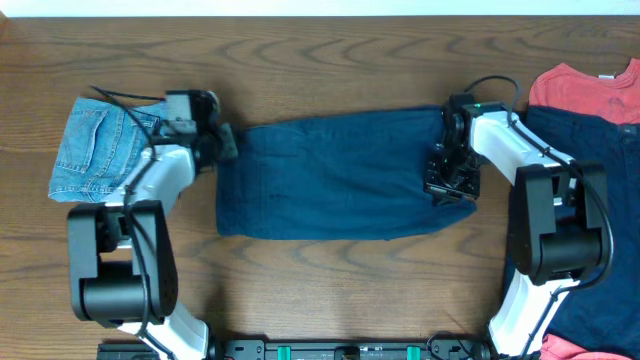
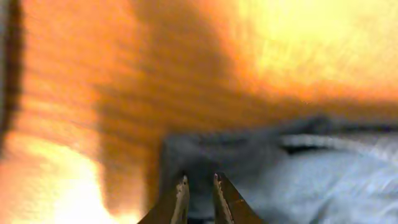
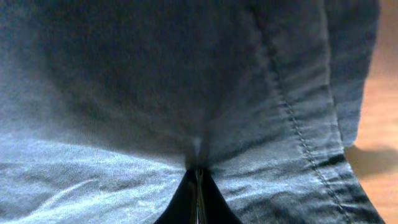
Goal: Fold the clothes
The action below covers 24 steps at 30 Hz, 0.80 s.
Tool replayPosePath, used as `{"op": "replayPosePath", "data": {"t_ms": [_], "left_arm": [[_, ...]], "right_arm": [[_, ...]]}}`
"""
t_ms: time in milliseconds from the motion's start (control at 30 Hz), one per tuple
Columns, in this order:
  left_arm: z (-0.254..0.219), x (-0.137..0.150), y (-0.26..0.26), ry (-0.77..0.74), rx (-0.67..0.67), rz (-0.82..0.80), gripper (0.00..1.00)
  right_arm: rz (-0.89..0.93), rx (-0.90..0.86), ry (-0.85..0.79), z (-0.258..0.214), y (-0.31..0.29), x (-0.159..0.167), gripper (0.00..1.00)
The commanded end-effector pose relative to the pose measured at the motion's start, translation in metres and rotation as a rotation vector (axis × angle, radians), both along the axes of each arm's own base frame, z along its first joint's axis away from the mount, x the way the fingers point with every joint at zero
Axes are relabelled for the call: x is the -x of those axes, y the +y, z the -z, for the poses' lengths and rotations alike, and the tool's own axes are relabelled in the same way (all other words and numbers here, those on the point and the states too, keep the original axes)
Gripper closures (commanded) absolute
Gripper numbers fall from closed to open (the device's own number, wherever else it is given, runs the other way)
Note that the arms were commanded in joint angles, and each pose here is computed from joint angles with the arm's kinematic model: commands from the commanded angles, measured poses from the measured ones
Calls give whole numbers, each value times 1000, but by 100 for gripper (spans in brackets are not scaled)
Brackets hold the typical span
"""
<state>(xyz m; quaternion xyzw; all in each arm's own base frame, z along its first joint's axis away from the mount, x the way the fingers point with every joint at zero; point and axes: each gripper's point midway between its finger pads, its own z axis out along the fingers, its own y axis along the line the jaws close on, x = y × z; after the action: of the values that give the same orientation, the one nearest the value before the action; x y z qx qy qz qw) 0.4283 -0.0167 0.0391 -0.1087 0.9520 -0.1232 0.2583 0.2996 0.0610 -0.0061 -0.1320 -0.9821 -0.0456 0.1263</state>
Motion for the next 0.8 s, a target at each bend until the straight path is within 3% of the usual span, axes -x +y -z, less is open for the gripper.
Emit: {"op": "replayPosePath", "data": {"t_ms": [0,100,233,467,600,700,767], "left_arm": [[-59,-19,-13,-132,115,51,76],[-92,-11,-28,-171,174,102,72],[-111,24,-50,-111,217,154,69],[-73,88,-91,143,191,290,71],[-31,115,-107,282,195,285,88],[-6,126,-112,367,218,227,94],[11,135,-111,418,221,200,94]], "right_arm": [[-57,92,78,17,-28,20,99],[-132,-29,12,-4,-12,6,99],[-218,-238,-220,-52,22,-30,97],[-152,-343,-603,-118,50,-98,93],[-191,-375,-685,-117,76,-118,93],[-241,-395,-668,-98,100,-119,93],[-244,-361,-625,-74,110,-118,99]]}}
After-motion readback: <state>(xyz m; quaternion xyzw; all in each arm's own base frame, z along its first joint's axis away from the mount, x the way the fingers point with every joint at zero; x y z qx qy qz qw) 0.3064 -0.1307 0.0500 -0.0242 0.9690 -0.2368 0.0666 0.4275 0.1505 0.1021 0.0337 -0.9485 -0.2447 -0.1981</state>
